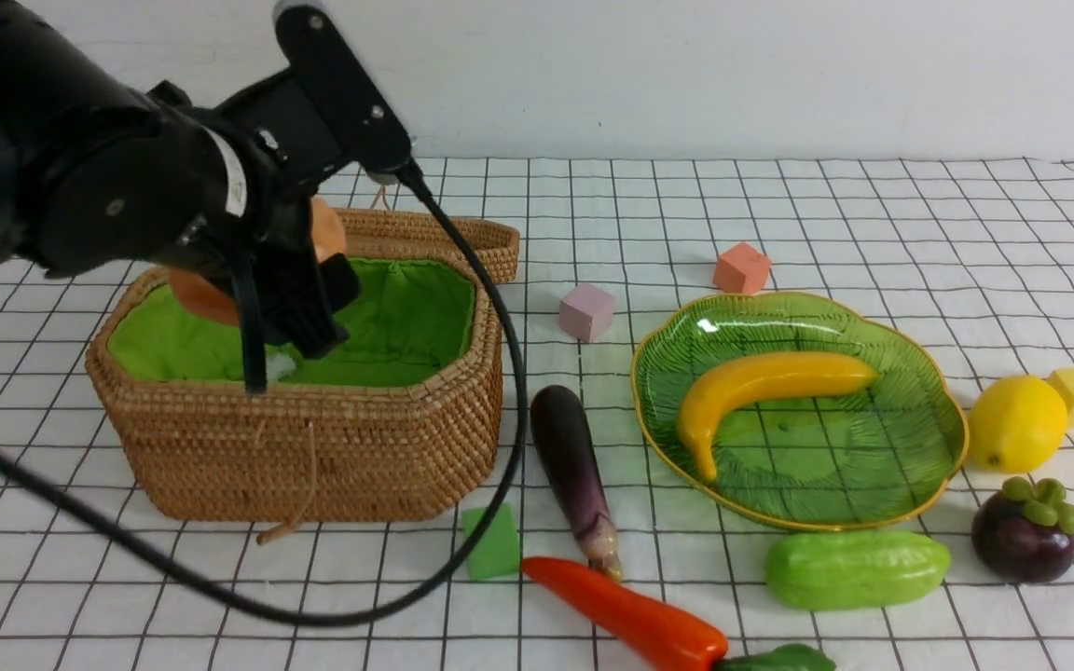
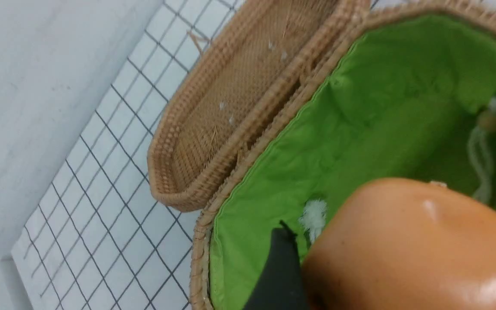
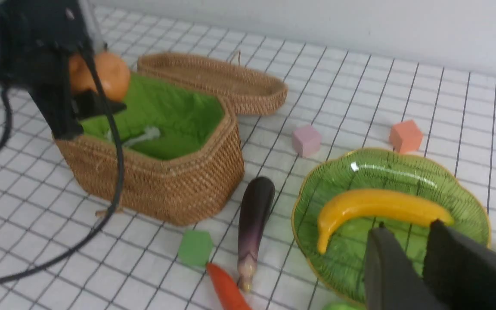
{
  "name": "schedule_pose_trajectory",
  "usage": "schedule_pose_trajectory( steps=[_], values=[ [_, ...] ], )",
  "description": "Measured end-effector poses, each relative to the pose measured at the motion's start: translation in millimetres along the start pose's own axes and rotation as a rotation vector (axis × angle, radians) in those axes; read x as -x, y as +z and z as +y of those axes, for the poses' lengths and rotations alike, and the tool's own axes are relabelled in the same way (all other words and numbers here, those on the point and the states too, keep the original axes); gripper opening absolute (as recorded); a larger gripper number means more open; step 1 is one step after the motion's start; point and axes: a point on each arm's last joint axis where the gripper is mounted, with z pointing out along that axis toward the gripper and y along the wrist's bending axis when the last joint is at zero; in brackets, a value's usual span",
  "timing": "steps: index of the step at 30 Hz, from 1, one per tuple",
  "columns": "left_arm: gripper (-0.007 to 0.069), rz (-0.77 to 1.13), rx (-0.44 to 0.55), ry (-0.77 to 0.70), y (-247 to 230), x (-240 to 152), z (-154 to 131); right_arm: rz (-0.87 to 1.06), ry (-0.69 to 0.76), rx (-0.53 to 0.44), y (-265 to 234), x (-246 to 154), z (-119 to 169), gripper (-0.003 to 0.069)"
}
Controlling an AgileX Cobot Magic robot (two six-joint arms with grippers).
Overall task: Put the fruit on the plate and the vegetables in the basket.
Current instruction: Grab a potato with your left arm and place it in the basket on the left
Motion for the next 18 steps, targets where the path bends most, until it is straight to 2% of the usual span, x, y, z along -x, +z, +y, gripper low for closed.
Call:
schedule_pose_trajectory(
  steps=[7,12,15,18],
  values=[
    [0.0589,0.067,-0.026,0.068,52,-8,-5,-0.024,0.011,0.024,0,2,2,0.0171],
    [0.0594,0.061,-0.012,0.079,49,-7,-2,-0.004,0.024,0.034,0,0,3,0.0174],
    [0.0651,0.069,-0.003,0.074,41,-8,1,0.001,0.027,0.037,0,0,3,0.0176],
    [0.067,0.068,0.016,0.062,25,-8,8,0.002,0.027,0.037,0,0,3,0.018]
  ],
)
